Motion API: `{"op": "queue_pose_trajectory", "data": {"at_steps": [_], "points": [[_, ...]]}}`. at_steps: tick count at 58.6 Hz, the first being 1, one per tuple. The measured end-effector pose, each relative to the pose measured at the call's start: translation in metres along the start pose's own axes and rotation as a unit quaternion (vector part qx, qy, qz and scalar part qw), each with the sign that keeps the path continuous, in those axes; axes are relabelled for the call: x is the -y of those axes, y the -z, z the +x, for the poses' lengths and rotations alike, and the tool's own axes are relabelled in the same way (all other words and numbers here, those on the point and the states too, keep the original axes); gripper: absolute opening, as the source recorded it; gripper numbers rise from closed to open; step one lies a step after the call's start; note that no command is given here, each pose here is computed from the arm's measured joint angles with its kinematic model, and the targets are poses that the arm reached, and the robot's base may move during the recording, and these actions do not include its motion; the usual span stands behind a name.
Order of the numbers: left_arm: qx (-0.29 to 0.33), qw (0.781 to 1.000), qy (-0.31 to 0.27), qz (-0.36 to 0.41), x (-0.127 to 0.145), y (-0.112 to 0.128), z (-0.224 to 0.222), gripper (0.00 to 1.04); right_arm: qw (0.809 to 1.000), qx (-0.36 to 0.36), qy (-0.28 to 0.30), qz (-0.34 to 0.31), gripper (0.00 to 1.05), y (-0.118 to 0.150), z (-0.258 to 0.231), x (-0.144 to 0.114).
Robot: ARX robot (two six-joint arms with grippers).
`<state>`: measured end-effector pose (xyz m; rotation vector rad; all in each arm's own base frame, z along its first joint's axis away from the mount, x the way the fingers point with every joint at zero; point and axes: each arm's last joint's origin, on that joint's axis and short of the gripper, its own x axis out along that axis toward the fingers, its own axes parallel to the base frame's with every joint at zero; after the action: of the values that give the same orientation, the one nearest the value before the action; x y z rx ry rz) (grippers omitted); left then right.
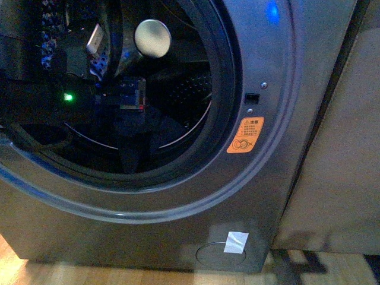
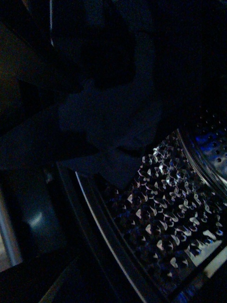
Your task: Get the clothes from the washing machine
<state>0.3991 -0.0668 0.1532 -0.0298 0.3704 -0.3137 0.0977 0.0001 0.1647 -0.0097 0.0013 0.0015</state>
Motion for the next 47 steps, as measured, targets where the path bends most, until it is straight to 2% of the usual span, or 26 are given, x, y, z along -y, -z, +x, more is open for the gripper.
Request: {"op": "queue_pose_trajectory", "data": {"at_steps": [26,47], "points": [[-0.032,0.999,-0.024,0.021,-0.005,-0.011,0.058,0.98,1.000,0.000,0.000,0.000,0.97,0.000,0.000,0.000],[-0.058,0.997,-0.029,0.029,-0.004,-0.007,0.089,0.98,1.000,0.000,0.000,0.000,0.97,0.000,0.000,0.000]]}}
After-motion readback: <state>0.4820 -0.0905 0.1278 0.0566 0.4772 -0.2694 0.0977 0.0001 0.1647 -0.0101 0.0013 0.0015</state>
